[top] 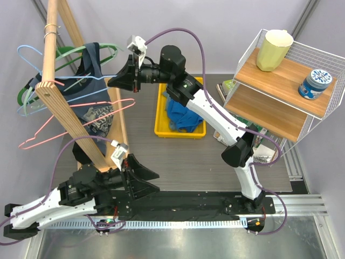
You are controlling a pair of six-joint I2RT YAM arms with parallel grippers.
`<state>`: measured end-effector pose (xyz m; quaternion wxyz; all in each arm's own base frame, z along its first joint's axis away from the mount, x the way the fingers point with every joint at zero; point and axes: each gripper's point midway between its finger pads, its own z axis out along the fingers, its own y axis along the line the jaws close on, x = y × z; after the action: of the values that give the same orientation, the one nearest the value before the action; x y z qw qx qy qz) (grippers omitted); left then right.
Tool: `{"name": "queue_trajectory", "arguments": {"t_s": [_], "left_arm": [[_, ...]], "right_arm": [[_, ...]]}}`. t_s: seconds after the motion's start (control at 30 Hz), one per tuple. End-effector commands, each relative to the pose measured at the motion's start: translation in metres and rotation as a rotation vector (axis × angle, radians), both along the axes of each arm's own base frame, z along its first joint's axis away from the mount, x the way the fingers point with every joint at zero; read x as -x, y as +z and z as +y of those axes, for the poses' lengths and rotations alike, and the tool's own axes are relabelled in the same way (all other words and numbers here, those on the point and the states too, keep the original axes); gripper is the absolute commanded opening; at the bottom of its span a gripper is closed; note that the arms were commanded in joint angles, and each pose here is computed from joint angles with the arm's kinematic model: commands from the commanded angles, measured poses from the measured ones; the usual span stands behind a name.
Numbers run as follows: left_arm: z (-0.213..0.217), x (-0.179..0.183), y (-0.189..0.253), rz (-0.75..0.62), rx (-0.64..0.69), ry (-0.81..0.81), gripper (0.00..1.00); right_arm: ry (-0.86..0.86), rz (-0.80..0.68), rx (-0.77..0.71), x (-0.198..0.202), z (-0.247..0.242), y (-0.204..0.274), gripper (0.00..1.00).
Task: Remove the tank top from the hanger
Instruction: Place the hanger at the clothesline.
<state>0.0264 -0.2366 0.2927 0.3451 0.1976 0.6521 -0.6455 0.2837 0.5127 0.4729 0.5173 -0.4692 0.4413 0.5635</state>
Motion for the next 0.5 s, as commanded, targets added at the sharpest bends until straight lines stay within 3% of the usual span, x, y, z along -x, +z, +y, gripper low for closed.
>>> {"name": "queue_trajectory", "arguments": {"t_s": [0.0, 0.47], "left_arm": [[0.001, 0.000, 0.017, -0.005, 0.069, 0.005, 0.85], [-0.002, -0.003, 0.012, 0.003, 0.057, 0.012, 0.85]], "right_arm": [[-0.015, -0.114, -0.161, 0.026, -0.031, 0.079, 0.01], [-0.008, -0.104, -0.110, 0.049, -0.059, 0.062, 0.01]]}}
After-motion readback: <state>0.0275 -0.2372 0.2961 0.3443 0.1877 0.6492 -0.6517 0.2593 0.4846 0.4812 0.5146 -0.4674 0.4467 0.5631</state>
